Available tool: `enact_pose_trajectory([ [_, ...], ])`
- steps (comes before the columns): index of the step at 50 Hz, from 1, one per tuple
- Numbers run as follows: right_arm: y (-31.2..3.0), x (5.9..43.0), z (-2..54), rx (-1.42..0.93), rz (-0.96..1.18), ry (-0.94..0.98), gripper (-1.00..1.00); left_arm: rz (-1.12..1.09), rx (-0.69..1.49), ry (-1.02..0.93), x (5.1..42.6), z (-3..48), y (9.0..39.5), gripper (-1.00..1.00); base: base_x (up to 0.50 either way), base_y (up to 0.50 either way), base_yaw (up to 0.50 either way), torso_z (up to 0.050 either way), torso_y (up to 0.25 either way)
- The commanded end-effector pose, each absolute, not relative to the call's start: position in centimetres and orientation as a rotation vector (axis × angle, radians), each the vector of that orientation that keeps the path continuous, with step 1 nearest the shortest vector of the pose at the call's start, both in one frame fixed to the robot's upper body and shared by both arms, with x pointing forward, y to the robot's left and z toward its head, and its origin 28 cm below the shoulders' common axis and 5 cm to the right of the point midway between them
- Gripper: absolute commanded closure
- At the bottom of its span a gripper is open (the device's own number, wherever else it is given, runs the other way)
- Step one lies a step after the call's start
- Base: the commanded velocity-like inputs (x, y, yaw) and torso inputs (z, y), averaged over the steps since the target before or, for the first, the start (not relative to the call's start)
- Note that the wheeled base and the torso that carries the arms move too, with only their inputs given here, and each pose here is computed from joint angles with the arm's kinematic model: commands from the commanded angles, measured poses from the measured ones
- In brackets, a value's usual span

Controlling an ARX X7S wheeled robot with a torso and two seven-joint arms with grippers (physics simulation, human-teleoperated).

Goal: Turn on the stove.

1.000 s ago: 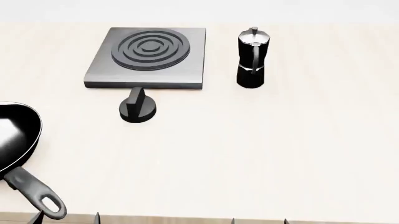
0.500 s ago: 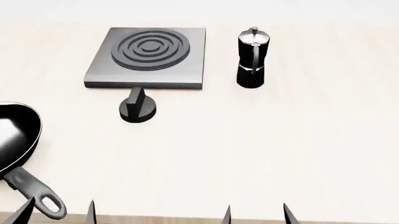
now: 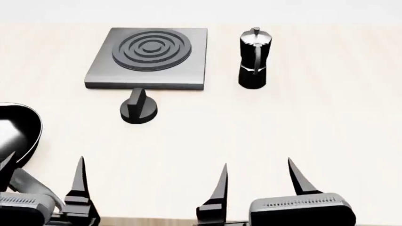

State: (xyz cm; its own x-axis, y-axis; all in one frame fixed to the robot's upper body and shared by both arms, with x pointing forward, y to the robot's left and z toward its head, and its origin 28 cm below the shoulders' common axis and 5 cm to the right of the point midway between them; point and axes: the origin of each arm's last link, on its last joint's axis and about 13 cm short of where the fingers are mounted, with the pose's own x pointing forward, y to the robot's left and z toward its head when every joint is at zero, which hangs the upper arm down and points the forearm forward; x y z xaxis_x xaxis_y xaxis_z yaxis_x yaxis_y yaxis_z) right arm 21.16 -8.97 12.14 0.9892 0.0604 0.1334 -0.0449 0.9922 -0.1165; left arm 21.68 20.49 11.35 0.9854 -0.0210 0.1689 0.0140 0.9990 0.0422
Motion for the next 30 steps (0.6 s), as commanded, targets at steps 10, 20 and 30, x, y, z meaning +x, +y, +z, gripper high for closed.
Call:
enact_pose_trajectory([
  [10, -8.8, 20.9, 16.7, -0.121, 0.069, -0.251, -1.0, -0.02, 0.005, -0.274, 22.7, 15.5, 20.1, -1.0, 0.0, 0.0, 0.0, 0.0, 0.0],
  [20, -8.9, 20.8, 16.8, -0.137, 0.062, -0.248, -1.0, -0.012, -0.025, -0.309, 22.4, 16.6, 20.5, -1.0, 0.0, 0.0, 0.0, 0.0, 0.0],
  [30, -9.0, 20.8, 16.6, -0.168, 0.052, -0.238, -1.0, -0.023, -0.027, -0.319, 22.2, 16.8, 20.7, -1.0, 0.0, 0.0, 0.0, 0.0, 0.0],
])
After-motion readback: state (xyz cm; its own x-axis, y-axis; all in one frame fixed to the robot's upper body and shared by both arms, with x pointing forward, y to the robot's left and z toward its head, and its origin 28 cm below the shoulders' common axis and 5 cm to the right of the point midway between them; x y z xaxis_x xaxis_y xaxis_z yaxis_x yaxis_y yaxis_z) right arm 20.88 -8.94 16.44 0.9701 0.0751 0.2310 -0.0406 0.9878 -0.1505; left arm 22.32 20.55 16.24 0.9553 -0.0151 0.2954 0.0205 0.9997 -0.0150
